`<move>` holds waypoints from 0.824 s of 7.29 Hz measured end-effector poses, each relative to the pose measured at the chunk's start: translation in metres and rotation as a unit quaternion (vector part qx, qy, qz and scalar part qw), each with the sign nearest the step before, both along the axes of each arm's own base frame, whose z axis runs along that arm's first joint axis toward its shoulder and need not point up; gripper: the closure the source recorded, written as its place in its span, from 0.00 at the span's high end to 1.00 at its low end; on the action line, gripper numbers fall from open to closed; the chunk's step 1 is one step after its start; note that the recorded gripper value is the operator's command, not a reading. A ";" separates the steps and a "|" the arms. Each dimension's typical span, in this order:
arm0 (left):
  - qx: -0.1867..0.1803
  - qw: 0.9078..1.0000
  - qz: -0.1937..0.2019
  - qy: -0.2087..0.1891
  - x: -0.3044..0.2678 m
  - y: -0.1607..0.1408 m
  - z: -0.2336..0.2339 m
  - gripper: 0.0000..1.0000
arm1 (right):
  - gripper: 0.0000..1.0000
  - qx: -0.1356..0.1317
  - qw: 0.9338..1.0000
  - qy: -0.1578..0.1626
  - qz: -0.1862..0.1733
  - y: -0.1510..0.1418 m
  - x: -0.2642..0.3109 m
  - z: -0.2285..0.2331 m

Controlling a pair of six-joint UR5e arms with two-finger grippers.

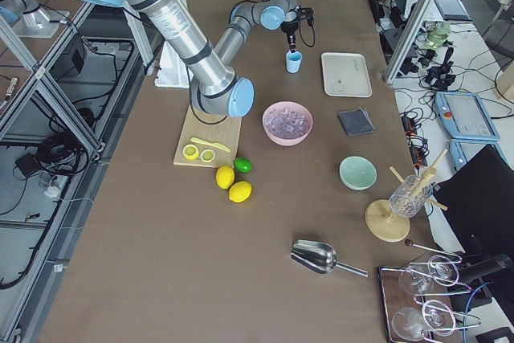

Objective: Mash ice and strawberries in cup
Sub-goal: 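Carry the second ice cube with the right gripper to the cup, then open the right gripper to release the ice into the cup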

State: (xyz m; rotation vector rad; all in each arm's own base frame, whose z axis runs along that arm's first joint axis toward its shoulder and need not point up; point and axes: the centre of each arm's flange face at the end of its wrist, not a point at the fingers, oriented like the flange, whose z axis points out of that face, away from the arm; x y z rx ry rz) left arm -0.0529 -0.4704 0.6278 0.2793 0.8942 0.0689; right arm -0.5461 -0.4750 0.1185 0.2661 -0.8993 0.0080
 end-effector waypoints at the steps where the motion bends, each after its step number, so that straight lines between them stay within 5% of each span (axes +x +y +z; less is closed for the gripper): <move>1: -0.001 1.000 0.000 0.000 0.000 0.001 0.001 0.99 | 0.10 0.006 1.000 -0.016 0.011 0.008 -0.013 0.003; 6: -0.003 1.000 0.001 -0.001 -0.001 0.004 0.006 0.99 | 0.10 0.029 0.999 -0.021 0.038 0.011 -0.043 0.015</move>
